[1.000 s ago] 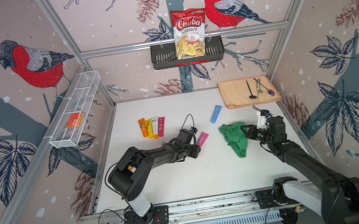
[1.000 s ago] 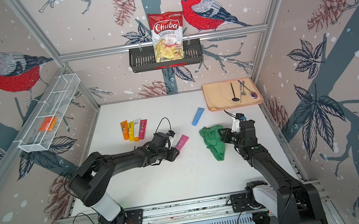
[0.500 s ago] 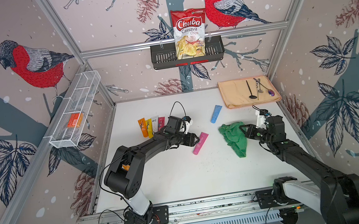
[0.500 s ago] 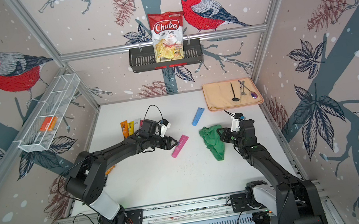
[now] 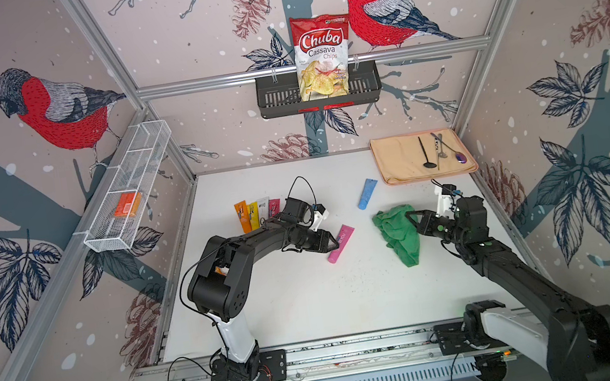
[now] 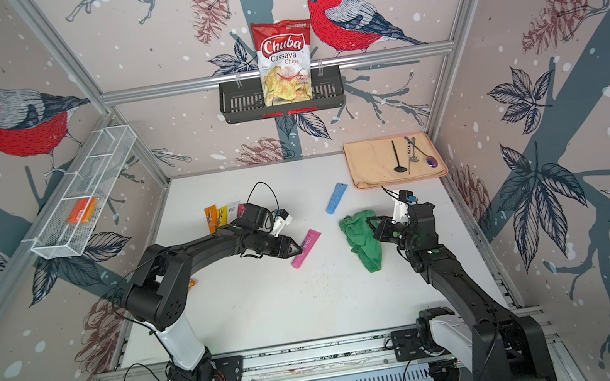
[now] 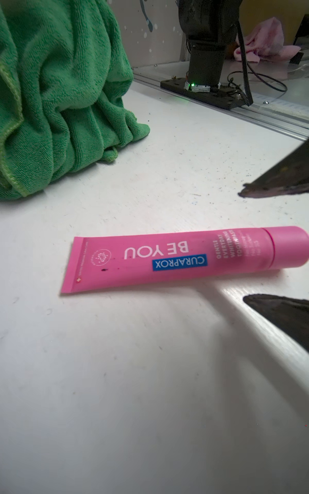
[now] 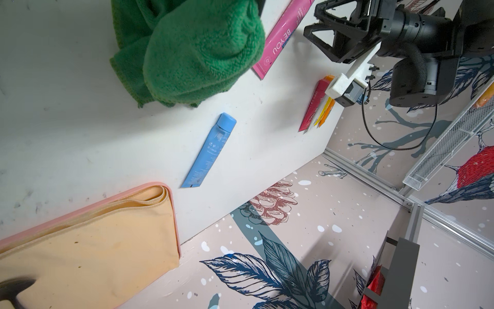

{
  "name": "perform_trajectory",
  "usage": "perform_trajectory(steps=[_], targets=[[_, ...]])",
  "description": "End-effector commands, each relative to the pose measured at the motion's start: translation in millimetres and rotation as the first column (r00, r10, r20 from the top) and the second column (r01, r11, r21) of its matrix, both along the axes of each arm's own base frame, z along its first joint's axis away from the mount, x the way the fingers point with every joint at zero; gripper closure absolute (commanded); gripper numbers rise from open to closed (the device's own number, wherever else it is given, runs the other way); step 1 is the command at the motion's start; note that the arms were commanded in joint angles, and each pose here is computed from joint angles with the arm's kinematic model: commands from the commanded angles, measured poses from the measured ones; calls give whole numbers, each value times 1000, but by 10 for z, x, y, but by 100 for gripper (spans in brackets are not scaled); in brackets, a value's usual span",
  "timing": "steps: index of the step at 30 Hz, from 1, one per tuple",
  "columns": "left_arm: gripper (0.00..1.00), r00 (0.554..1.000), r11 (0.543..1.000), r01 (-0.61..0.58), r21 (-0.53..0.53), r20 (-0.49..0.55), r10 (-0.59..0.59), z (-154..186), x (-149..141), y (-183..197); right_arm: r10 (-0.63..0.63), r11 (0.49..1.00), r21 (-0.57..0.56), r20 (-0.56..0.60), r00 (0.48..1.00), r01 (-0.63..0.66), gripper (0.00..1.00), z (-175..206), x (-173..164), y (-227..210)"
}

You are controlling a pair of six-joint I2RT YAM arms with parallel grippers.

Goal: Wipe the surface of the toothpaste tube
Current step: Adjust the toothpaste at the center of the board.

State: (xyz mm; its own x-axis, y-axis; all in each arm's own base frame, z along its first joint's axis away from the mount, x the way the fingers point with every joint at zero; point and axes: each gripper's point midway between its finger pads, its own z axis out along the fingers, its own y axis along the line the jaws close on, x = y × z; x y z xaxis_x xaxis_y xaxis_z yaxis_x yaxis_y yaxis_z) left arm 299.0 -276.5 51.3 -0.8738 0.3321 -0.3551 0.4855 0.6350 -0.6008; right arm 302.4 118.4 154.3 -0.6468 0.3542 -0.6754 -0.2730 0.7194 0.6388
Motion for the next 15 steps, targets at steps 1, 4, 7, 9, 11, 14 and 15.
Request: perform_trajectory(steps=[1, 4, 7, 9, 11, 14, 15], targets=[[44, 999, 999, 19, 47, -45, -17, -86, -105, 70, 19, 999, 30, 52, 998, -20, 100, 133, -2, 44], [44, 998, 995, 14, 99, -60, -9, -190, -132, 127, 23, 999, 34, 55, 998, -25, 100, 149, -16, 50], [44, 997, 992, 18, 126, -78, -9, -289, -165, 135, 23, 999, 36, 64, 998, -25, 100, 171, -26, 49], [44, 996, 990, 30, 140, -85, -19, -336, -203, 127, 23, 999, 35, 65, 998, -26, 100, 173, -32, 47], [44, 995, 985, 44, 165, -92, -29, -379, -255, 125, 22, 999, 35, 62, 998, -24, 100, 168, -37, 42], [44, 996, 983, 50, 177, -87, -35, -383, -282, 114, 18, 999, 34, 62, 998, -21, 100, 164, -38, 35], [44, 996, 983, 49, 177, -82, -35, -366, -279, 111, 19, 999, 34, 63, 998, -21, 100, 165, -38, 35]])
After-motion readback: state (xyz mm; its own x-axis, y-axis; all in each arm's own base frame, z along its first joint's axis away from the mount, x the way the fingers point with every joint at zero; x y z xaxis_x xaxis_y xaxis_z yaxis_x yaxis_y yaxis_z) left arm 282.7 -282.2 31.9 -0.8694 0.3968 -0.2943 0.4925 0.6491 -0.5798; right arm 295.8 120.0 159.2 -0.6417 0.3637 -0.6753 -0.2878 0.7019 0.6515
